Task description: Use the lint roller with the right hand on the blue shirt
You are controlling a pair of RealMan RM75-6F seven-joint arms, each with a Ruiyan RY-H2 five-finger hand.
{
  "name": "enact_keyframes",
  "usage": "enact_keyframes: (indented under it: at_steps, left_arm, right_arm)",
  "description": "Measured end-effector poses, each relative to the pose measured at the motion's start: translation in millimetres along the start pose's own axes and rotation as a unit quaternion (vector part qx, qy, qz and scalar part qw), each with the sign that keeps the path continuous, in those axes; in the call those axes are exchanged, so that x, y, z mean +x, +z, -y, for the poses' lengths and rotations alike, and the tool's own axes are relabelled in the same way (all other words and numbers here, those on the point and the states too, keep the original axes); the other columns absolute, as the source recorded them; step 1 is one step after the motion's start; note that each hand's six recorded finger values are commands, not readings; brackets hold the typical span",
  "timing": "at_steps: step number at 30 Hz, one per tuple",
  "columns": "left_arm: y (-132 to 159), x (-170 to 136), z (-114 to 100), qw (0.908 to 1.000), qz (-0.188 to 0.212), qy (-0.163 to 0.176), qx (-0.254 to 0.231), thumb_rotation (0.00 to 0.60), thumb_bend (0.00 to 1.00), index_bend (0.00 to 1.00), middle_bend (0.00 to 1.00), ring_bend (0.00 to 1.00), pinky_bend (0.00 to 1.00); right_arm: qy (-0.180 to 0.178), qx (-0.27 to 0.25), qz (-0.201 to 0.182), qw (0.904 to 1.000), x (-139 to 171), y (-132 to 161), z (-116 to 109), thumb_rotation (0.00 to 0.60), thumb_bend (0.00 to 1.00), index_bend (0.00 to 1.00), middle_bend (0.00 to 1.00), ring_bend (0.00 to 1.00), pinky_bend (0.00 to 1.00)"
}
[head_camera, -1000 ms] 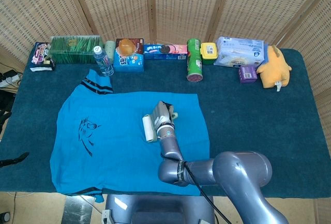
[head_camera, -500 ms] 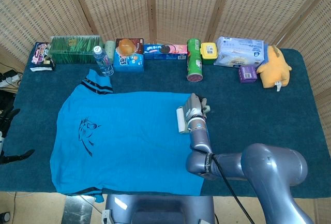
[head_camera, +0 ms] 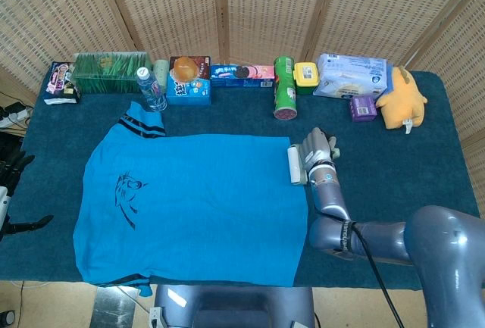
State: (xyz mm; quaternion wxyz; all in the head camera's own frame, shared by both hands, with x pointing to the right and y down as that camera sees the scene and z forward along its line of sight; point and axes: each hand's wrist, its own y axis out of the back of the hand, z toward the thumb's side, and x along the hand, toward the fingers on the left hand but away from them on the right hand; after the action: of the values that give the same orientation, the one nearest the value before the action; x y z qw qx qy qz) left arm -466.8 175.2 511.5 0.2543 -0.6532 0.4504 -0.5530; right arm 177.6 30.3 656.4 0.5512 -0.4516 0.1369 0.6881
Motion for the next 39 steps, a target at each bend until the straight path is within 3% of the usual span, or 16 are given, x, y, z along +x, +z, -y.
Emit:
enact_keyframes:
  at_steps: [7,14,17,19,21,23,24,27,29,33,39]
  left_arm:
    - [-3,-2,-2,1.0000,-0.002,0.002,-0.005,0.600,0.08,0.00,0.00,0.00,0.02]
    - [-8,-8,-4,0.9999,-0.008,0.007,-0.008,0.600,0.08,0.00,0.00,0.00,0.02]
    - [-9,-10,-6,0.9999,-0.010,0.009,-0.008,0.600,0.08,0.00,0.00,0.00,0.02]
    - [-10,-10,-7,0.9999,-0.011,0.010,-0.007,0.600,0.08,0.00,0.00,0.00,0.02]
    - [-9,-10,-8,0.9999,-0.010,0.011,-0.007,0.600,0.08,0.00,0.00,0.00,0.02]
    - [-8,-9,-8,0.9999,-0.008,0.010,-0.007,0.600,0.08,0.00,0.00,0.00,0.02]
    - [-8,-9,-8,0.9999,-0.008,0.010,-0.007,0.600,0.08,0.00,0.00,0.00,0.02]
    - [-5,-7,-7,0.9999,-0.004,0.008,-0.007,0.600,0.08,0.00,0.00,0.00,0.02]
    - [-2,-5,-6,0.9999,0.001,0.007,-0.009,0.600,0.08,0.00,0.00,0.00,0.02]
    - [4,-2,-6,0.9999,0.010,0.005,-0.010,0.600,0.08,0.00,0.00,0.00,0.02]
    - [10,1,-4,0.9998,0.019,0.003,-0.011,0.600,0.08,0.00,0.00,0.00,0.02]
  right_arm:
    - [-0.074,-0.072,-0.052,0.9934,-4,-16,-8,0.600,1.00,0.91,0.82,0.79,0.98]
    - [-0.134,-0.080,-0.069,0.9853,-20,-33,8,0.600,1.00,0.79,0.73,0.67,0.82]
    - [-0.146,-0.083,-0.071,0.9833,-27,-42,26,0.600,0.98,0.70,0.63,0.59,0.71]
    - [-0.143,-0.087,-0.072,0.9833,-32,-49,43,0.600,0.89,0.50,0.46,0.45,0.61]
    - [-0.125,-0.090,-0.072,0.9854,-36,-58,66,0.600,0.69,0.21,0.24,0.21,0.46]
    - [-0.103,-0.089,-0.068,0.9884,-38,-68,86,0.600,0.55,0.11,0.13,0.11,0.39]
    - [-0.090,-0.090,-0.066,0.9897,-39,-74,95,0.600,0.43,0.06,0.07,0.05,0.34]
    - [-0.065,-0.099,-0.060,0.9911,-34,-84,111,0.600,0.14,0.01,0.00,0.00,0.23]
    - [-0.052,-0.108,-0.052,0.9915,-30,-93,120,0.600,0.03,0.00,0.00,0.00,0.21]
    - [-0.027,-0.136,-0.032,0.9898,-18,-108,138,0.600,0.00,0.00,0.00,0.00,0.17]
    - [-0.020,-0.151,0.003,0.9883,-1,-124,156,0.600,0.00,0.00,0.00,0.00,0.15]
